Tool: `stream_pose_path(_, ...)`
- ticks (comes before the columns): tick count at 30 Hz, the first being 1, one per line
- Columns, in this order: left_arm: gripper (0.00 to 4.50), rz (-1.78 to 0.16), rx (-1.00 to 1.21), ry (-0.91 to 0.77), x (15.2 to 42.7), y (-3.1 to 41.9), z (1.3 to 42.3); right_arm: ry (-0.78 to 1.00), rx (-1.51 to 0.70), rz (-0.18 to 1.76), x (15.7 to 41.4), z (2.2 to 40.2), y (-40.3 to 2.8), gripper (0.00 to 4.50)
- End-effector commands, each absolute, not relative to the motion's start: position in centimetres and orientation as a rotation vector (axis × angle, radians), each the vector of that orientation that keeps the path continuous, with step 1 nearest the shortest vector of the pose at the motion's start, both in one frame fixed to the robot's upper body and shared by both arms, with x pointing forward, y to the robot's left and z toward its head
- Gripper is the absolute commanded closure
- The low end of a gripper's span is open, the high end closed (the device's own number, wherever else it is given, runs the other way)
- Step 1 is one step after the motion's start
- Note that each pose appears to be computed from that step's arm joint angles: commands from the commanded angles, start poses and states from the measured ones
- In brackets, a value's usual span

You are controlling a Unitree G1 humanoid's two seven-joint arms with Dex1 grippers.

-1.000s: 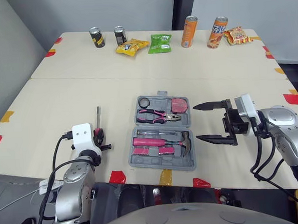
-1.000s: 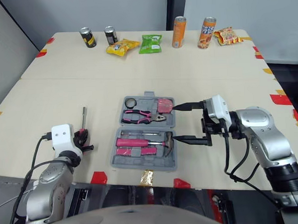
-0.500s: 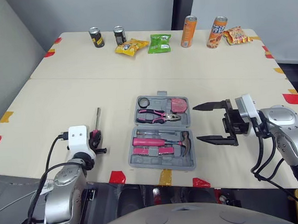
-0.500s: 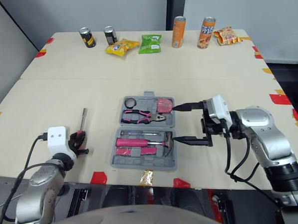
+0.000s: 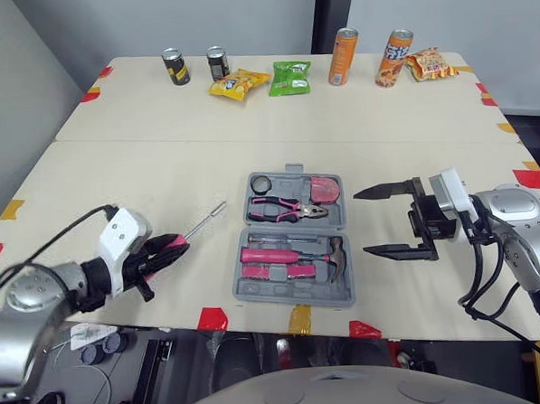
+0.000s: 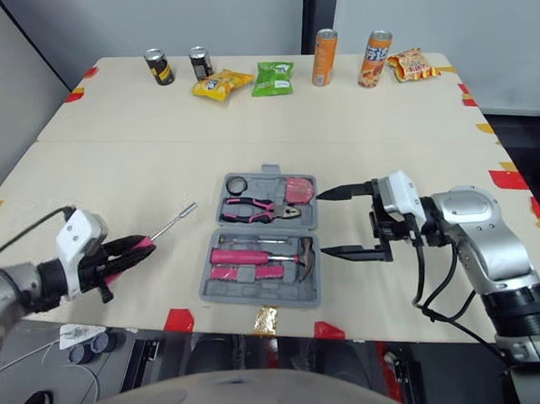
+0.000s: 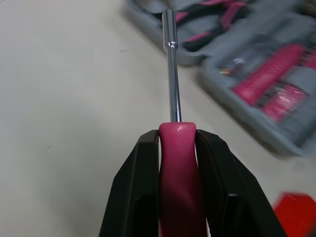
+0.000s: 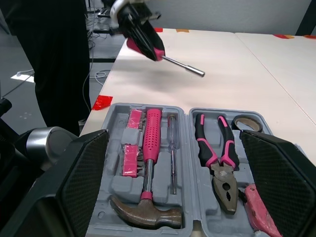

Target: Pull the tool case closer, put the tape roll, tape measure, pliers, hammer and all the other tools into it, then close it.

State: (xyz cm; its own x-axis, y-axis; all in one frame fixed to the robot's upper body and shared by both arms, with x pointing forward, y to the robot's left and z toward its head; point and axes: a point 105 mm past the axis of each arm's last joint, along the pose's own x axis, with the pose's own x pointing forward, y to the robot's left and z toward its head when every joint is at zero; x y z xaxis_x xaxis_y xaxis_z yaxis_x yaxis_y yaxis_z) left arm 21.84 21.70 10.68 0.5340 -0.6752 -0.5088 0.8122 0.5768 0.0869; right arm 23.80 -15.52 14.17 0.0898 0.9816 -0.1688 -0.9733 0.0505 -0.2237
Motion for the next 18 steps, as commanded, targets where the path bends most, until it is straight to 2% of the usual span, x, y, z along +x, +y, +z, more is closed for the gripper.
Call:
stream_pose_path(1, 3.91, -1.086, 0.427, 0.442, 21.1, 19.2, 11.6, -0.055, -0.338, 1.477, 23.6, 14.7, -16.0, 0.0)
stream_pose_path(3, 3.91, -1.183, 0.437, 0.441, 20.9, 17.5, 12.0, -0.045, -0.335, 1.478, 23.3, 14.6, -16.2, 0.0)
stream_pose_path(6, 3.91, -1.22, 0.469, 0.41, 21.7, 15.7, 12.3, -0.033, -0.339, 1.48, 23.1, 14.5, -16.4, 0.0)
stream_pose_path(11, 3.91, -1.4, 0.637, 0.408, 21.5, 12.2, 11.6, -0.01, -0.335, 1.459, 23.0, 14.4, -17.2, 0.0)
stream_pose_path(18, 3.91, -1.487, 0.658, 0.521, 21.1, 10.5, 10.4, -0.007, -0.332, 1.445, 22.7, 14.4, -17.2, 0.0)
